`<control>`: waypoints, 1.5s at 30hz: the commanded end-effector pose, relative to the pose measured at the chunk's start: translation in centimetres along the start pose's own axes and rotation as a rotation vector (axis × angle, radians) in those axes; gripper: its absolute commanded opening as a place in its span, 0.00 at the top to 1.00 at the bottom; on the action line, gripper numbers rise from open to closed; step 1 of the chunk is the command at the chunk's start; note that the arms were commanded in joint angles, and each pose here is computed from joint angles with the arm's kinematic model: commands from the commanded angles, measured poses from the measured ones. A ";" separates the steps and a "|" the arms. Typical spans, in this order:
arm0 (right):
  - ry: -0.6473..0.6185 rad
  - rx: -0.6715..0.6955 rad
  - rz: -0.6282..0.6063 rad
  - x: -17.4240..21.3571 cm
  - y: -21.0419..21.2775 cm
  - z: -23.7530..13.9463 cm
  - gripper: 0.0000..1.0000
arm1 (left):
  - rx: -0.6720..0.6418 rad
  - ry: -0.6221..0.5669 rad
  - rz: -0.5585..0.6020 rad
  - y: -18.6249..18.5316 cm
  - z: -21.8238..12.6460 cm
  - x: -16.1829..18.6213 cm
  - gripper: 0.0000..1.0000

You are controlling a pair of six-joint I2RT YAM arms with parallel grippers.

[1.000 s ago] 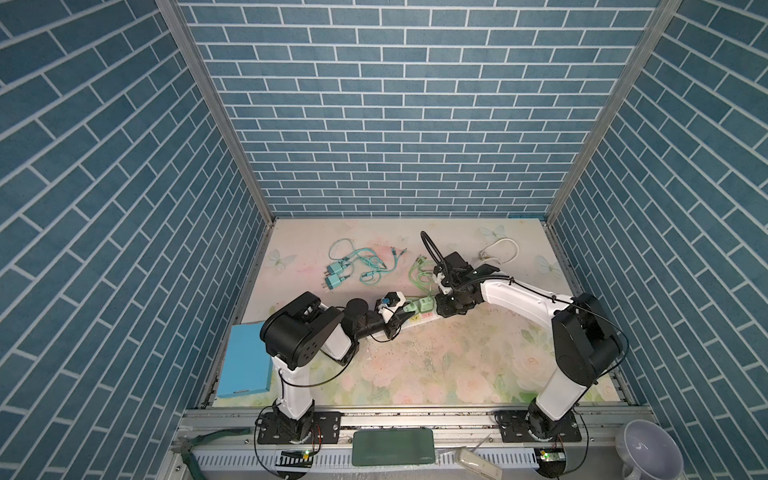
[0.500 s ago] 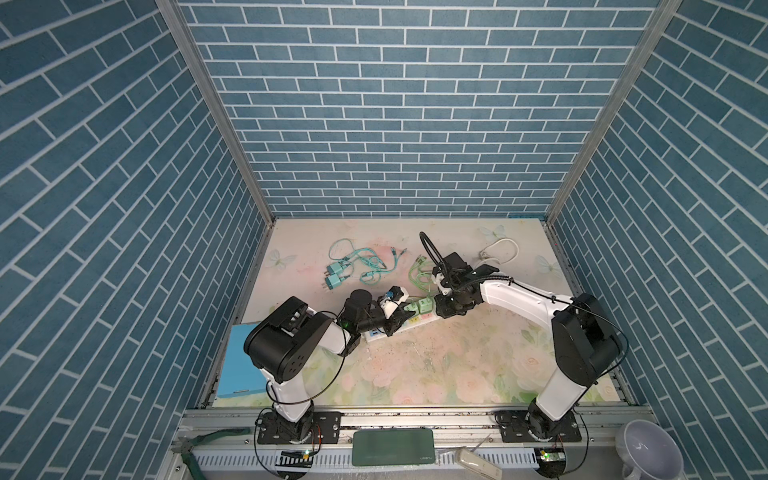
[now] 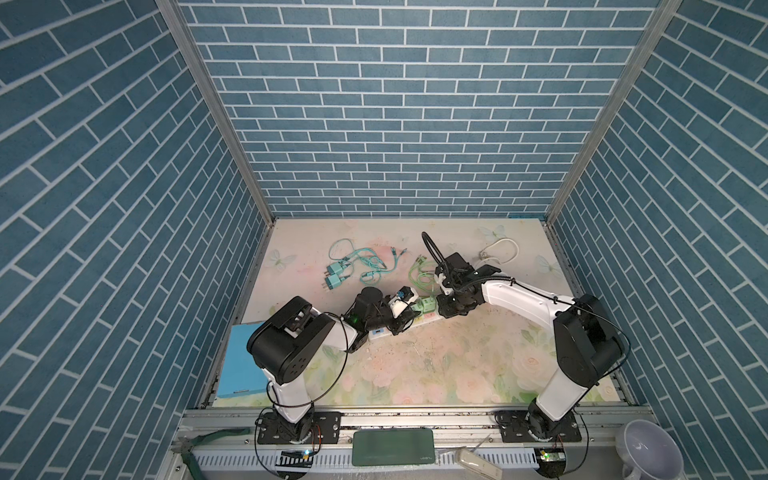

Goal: Insert the plug

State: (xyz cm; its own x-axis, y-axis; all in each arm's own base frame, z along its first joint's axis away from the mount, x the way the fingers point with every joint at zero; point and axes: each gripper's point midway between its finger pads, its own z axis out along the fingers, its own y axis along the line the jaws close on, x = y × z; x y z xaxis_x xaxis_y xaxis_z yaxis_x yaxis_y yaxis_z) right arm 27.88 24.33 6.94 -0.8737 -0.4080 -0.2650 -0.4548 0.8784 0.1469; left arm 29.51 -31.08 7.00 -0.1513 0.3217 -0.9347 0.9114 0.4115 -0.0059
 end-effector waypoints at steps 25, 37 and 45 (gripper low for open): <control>0.134 -0.048 0.030 3.3 0.9 1.1 0.51 | -0.185 0.332 -0.172 0.9 -1.3 11.1 0.72; 0.080 -0.042 0.055 2.1 0.6 -0.1 0.40 | -0.233 0.324 -0.170 1.7 -1.5 10.8 0.55; 0.015 -0.081 0.087 1.3 0.6 -2.2 0.38 | -0.255 0.284 -0.159 2.0 -1.9 9.2 0.41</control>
State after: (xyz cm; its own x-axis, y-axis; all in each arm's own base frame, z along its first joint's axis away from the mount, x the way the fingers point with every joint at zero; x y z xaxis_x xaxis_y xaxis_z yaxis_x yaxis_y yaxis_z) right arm 26.92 24.38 7.81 -0.8973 -0.3707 -0.2396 -0.4215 0.8808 0.2157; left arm 30.98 -29.34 4.78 -0.2292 0.3280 -0.9164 0.8055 0.5924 0.0106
